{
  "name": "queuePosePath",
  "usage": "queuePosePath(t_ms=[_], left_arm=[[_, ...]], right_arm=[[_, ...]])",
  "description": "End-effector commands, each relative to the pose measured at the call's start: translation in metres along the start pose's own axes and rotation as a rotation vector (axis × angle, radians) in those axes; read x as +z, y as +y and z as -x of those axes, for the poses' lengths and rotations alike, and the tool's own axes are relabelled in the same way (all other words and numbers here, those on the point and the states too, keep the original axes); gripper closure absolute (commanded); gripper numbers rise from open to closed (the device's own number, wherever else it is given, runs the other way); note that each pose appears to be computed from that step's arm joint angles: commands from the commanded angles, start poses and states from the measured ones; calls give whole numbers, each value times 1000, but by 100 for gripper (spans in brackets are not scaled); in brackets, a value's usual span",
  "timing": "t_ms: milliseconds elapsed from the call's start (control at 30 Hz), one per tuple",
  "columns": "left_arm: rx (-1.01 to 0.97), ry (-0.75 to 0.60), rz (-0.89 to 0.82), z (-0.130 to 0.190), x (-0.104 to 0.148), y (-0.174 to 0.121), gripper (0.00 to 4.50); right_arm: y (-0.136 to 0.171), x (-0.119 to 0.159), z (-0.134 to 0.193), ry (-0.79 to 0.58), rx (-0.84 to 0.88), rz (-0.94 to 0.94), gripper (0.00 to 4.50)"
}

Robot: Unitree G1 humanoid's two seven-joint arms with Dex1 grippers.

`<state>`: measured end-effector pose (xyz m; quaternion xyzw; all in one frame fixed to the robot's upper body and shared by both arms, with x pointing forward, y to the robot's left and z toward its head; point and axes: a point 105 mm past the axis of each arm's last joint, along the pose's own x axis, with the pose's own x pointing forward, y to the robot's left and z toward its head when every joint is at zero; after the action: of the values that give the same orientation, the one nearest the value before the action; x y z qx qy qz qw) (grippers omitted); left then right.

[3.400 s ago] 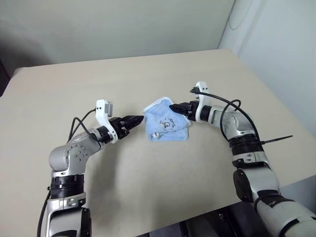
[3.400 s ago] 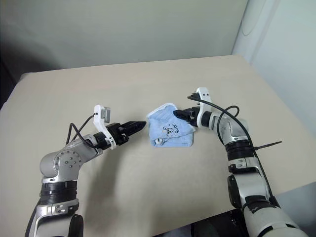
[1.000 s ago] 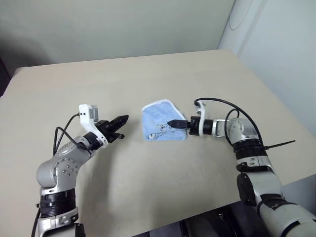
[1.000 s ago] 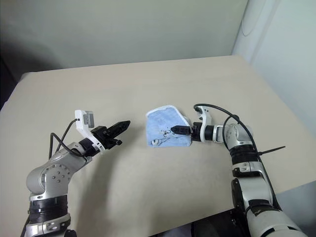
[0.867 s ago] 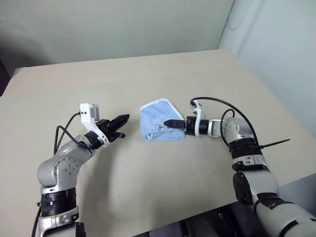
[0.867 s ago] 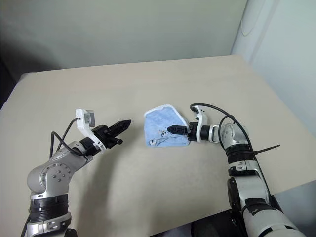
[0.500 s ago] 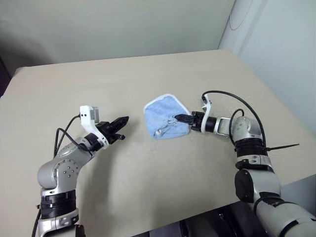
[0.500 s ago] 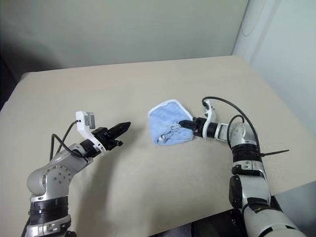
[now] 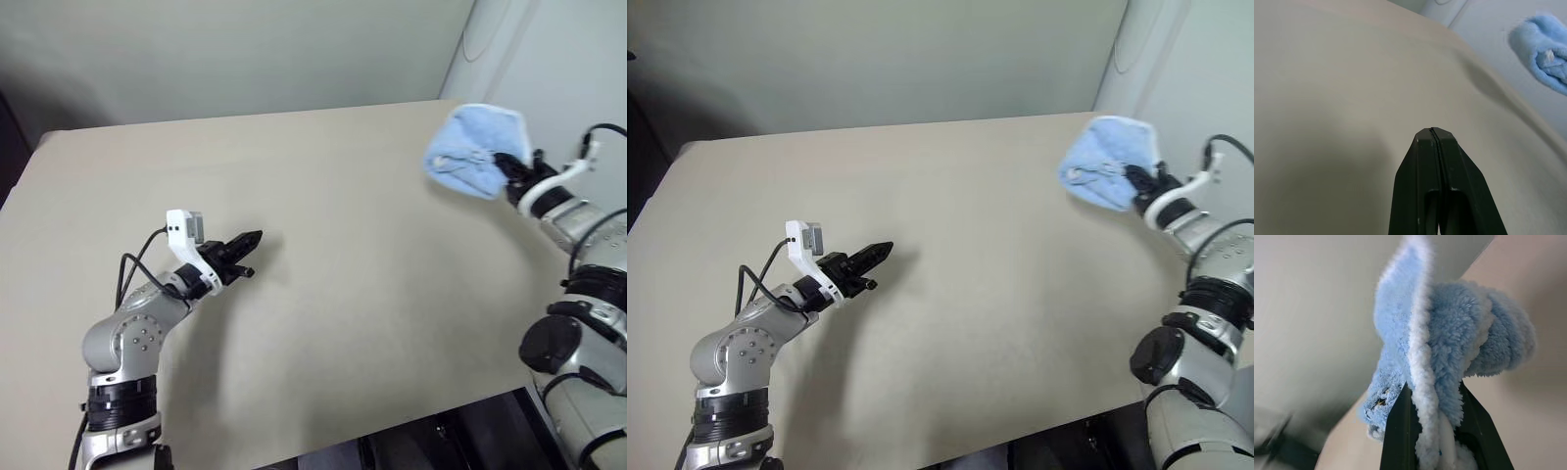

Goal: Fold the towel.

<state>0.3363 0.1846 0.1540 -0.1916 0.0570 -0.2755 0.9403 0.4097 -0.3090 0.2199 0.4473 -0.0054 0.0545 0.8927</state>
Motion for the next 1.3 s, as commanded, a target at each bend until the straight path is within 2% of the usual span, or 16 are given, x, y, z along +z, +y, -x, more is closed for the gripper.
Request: queuePosePath(t_ms=[33,200,300,333,400,533,733,933,1033,1133,1233,1300], left_arm=[[-48,-29,-17,-8,7,-9,450],[-71,-14,-20,-17,3,-14,450],[-74,-18,-24,-18,4,-14,450],[-74,-20,-26,-18,5,-14,450],[-68,-28,-26,-16,6,-13,450],[-51,-42,-22,-11,4,-11,450],[-25,-67,-4,-2,4,-6,450],[27,-96,-6,5,6,1,450],[118,-139,-38,12,14,17,450],[239,-170,-70,21,21,38,450],[332,-147,-188,28,23,53,450],[359,-90,-353,32,20,57,450]], right_arm=[[-38,0,4,-32,-195,-34,444],[-78,-36,1,24,-402,-26,444],[-85,-39,1,21,-430,-16,444],[-86,-39,1,18,-428,-18,391],[-83,-37,1,18,-404,18,340],[-73,-28,1,8,-354,101,209],[-58,-1,10,-90,-313,231,9],[-50,22,20,-180,-346,309,4],[-21,22,15,-181,-237,486,4],[13,-9,5,-73,-90,833,4],[37,-53,-2,48,92,1095,4],[61,-106,-3,171,330,1226,4]])
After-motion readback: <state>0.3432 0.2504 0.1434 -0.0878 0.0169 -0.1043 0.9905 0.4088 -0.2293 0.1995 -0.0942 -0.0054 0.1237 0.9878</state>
